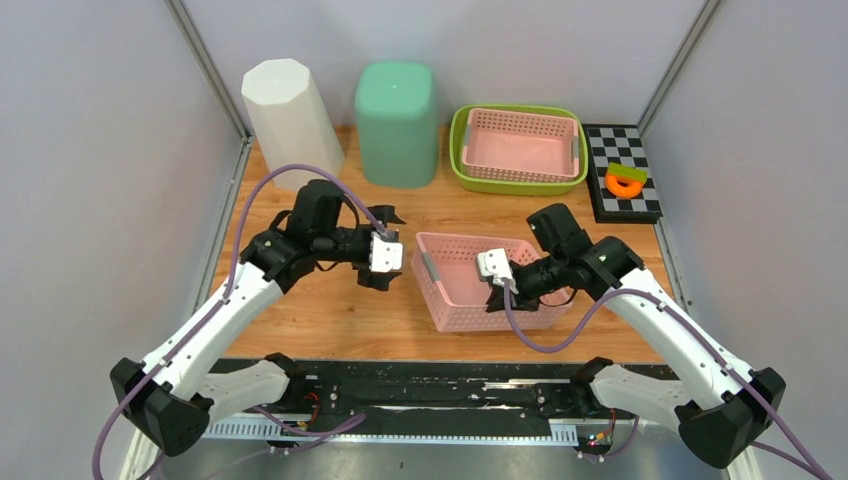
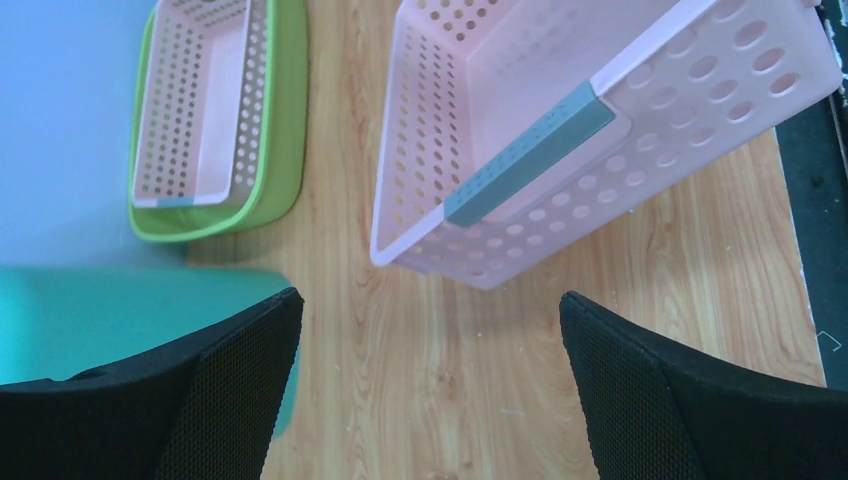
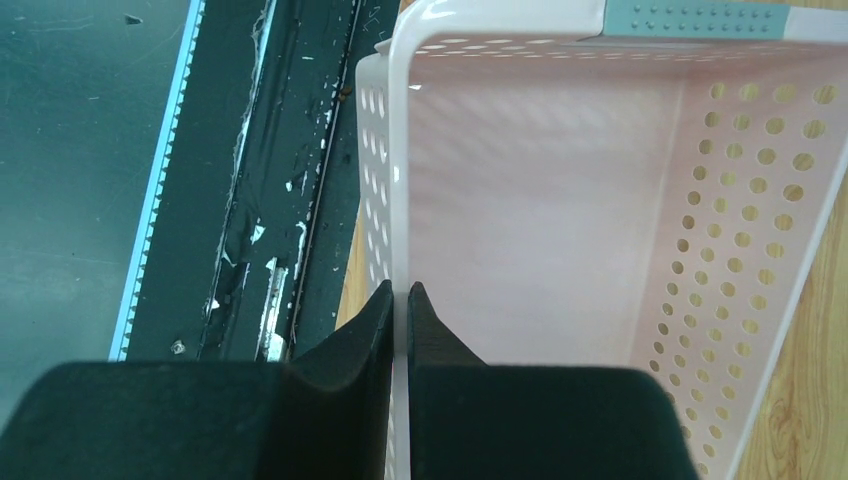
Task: Turn the large container upside down
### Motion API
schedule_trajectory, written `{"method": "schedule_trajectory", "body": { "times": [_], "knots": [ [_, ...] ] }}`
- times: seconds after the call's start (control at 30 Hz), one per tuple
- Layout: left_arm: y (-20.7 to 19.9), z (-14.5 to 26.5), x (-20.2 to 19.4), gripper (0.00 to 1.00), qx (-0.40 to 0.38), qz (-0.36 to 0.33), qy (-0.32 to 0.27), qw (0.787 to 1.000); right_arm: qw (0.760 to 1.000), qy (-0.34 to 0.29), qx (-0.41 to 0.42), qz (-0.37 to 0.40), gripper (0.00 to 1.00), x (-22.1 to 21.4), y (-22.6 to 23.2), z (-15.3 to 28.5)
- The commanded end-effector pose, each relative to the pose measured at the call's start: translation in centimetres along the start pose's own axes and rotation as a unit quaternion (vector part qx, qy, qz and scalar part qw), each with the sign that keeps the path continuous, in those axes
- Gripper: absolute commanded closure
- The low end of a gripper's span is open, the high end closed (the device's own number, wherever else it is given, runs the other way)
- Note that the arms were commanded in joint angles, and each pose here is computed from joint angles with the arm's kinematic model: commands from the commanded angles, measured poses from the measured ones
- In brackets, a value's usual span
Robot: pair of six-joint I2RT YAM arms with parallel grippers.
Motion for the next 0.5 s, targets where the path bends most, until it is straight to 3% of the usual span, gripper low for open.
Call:
{"method": "schedule_trajectory", "body": {
  "times": [0.0,0.47],
  "knots": [
    [-1.0,-1.3,0.4,0.00,-0.039,-0.036,0.021,0.998,0.999,-0.037,0.020,0.017,0.97,2.1,0.8,0.5],
    [-2.4,-5.2,1.2,0.01,-0.081,-0.095,0.086,0.988,0.999,-0.034,0.026,0.016,0.97,1.7,1.0,0.3]
  ]
}}
Point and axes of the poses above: each gripper's point midway between its finger pads, its own z axis back along the fingers, its own y axis along the line the jaws close on, x = y × z, the point moved 3 cm from there along z, back along the fingers, and after that the axes turned 14 degrees about z, right-handed, at the moved point
